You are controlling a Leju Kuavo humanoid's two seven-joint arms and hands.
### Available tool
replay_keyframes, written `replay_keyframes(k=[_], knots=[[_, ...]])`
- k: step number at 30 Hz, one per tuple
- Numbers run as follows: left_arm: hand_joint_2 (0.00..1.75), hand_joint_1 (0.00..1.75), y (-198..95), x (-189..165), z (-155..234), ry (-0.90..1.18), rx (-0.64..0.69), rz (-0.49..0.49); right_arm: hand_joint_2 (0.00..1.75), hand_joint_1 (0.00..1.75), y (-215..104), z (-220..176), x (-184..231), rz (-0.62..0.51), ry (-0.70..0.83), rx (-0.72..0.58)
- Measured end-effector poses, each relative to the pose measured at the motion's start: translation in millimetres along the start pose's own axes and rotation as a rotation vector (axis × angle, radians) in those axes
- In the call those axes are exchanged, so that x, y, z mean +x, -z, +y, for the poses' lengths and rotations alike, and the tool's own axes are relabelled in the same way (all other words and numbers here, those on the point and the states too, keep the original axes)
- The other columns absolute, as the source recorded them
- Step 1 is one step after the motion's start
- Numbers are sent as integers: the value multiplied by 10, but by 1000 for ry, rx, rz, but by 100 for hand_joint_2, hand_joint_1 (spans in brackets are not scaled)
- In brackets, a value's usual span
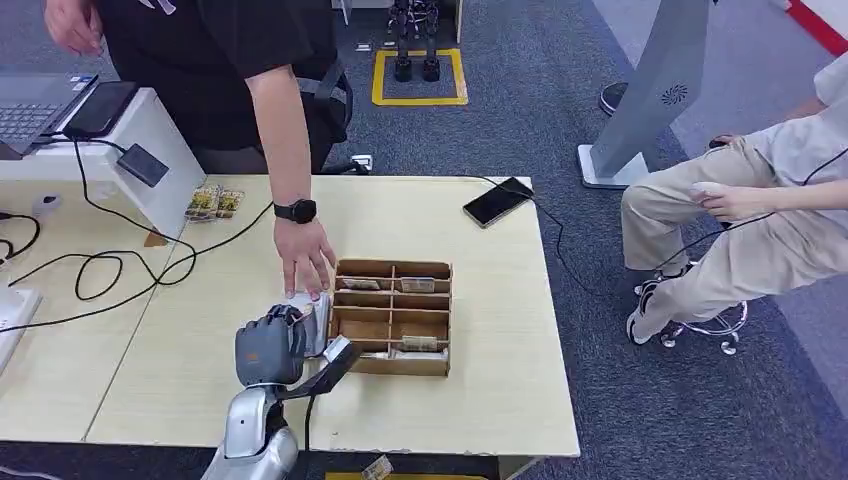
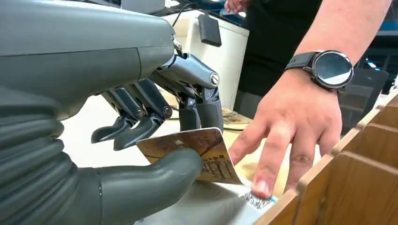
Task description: Pass the card to the sensor for recognition and then transmit it.
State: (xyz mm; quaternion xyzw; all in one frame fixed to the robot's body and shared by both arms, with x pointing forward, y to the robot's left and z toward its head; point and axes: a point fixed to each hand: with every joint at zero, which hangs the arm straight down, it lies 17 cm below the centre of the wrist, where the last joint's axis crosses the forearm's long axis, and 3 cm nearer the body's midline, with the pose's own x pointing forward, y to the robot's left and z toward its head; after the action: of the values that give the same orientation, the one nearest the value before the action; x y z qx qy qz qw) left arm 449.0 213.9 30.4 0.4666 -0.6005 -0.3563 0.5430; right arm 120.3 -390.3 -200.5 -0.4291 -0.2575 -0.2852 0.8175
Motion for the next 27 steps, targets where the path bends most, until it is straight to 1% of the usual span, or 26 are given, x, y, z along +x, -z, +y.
replay_keyframes(k=[12,15,20,22,27], knots=[[175,175,-39,-39,-43,-10,-12,14,175,0,-5,9,-2,-3,-5,6],[175,175,-55,-67,-29,-74,-2,28,175,0,-5,7,-7,2,-1,4],[175,175,-100,22,157,-173,63,0,175,0,-8,-8,-45,10,-7,5],[175,175,-84,31,270,-214,99,5,175,0,-8,-8,-44,8,-9,6],[175,175,-59,100,655,-336,220,-1,175,0,-4,-3,-27,-3,-19,11]])
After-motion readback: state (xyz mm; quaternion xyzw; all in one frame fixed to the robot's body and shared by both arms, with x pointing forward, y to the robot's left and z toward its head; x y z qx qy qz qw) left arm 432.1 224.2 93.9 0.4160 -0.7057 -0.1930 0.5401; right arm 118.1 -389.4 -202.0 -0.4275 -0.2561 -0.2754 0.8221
